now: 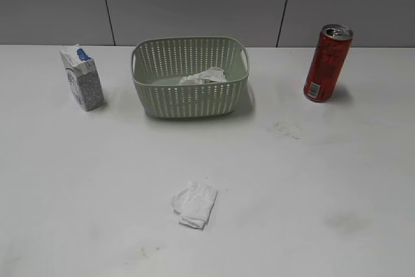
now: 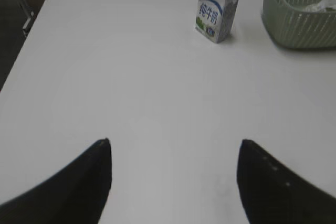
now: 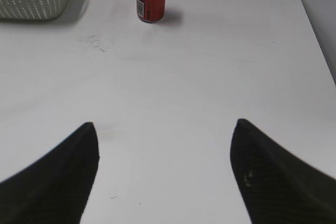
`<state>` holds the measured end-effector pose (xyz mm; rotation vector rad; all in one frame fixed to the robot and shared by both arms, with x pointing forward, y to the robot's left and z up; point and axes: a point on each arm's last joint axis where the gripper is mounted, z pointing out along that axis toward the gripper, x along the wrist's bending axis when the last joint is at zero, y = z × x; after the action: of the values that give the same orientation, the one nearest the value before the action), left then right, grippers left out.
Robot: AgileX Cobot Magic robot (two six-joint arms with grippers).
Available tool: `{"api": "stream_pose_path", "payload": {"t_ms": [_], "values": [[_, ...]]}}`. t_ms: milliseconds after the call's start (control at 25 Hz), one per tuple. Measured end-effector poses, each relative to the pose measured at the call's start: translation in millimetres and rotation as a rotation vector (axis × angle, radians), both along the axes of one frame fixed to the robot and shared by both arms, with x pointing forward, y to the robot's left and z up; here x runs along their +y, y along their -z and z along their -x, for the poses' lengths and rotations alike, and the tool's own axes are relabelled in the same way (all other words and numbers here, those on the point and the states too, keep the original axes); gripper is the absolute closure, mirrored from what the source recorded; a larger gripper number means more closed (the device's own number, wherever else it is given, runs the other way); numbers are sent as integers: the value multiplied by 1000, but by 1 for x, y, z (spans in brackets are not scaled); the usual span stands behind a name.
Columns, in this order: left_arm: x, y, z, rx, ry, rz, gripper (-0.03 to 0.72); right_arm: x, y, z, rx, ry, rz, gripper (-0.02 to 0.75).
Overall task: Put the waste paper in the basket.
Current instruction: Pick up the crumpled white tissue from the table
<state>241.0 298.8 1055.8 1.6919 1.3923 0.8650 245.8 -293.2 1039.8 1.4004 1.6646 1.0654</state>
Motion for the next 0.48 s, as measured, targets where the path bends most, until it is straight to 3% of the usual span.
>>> {"api": "stream_pose_path", "payload": {"t_ms": [120,480], "values": [[2,1,8,-45,-6,-4,121,0,0,0,0,0,-1,147],[2,2,8,-39,-9,-5,121,0,0,-2,-1,-20,45,147]]}}
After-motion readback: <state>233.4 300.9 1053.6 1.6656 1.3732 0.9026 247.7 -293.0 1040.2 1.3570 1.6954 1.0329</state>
